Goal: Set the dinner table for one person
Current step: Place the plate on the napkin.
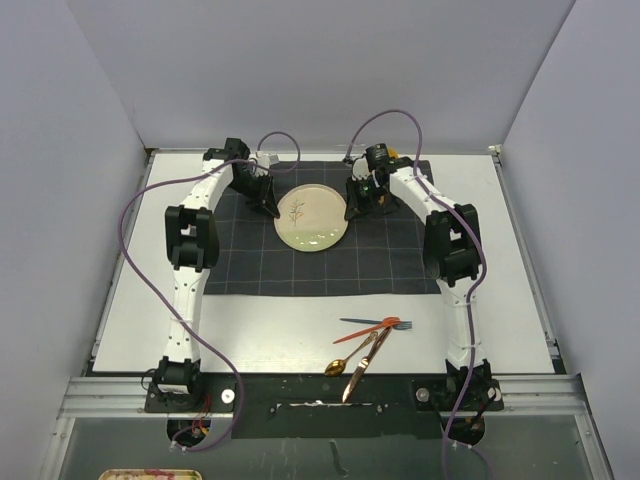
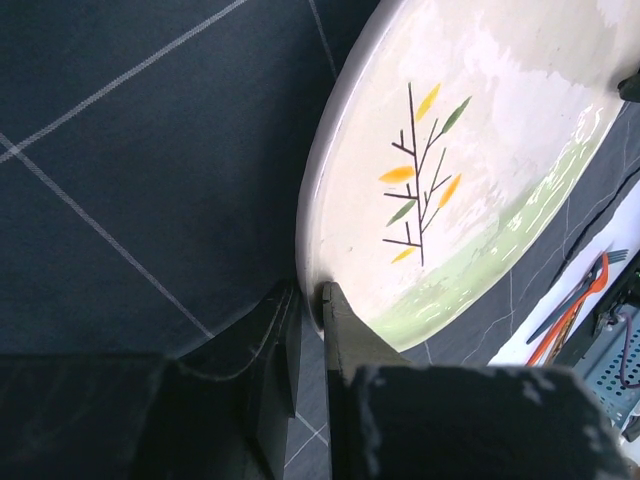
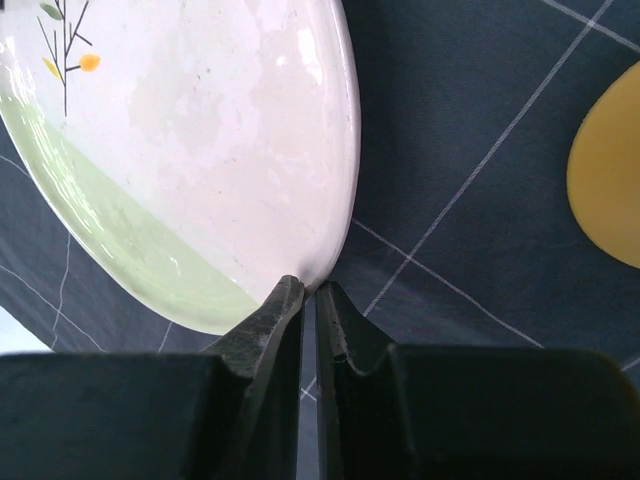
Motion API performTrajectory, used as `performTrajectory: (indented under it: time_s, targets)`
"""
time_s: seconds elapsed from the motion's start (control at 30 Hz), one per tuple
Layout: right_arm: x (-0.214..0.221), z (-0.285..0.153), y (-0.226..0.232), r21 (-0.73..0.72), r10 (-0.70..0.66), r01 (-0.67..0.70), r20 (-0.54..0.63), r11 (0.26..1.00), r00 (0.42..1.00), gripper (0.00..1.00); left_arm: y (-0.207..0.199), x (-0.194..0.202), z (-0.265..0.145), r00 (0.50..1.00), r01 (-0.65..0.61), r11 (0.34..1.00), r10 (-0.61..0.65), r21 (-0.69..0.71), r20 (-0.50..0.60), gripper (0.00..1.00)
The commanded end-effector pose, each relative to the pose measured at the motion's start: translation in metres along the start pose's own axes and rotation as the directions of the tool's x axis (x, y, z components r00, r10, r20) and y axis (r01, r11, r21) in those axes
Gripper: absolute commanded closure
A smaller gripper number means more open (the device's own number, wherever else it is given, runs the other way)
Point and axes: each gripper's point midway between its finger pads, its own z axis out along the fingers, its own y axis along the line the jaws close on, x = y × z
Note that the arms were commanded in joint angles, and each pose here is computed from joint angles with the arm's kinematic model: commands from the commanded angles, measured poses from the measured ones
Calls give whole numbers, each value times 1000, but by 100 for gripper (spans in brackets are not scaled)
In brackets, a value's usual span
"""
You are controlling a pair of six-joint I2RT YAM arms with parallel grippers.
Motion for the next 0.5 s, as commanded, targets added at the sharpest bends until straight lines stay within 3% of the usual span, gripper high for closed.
performTrajectory:
  time_s: [0.0, 0.47]
  targets:
    - [-28, -23, 3, 2, -38, 38, 77, 999, 996, 99, 6, -18, -10, 996, -76, 996, 78, -41, 52, 100]
    - [-28, -23, -5, 40, -38, 37, 29, 998, 999, 99, 5, -19, -9, 995, -88, 995, 90, -48, 45, 100]
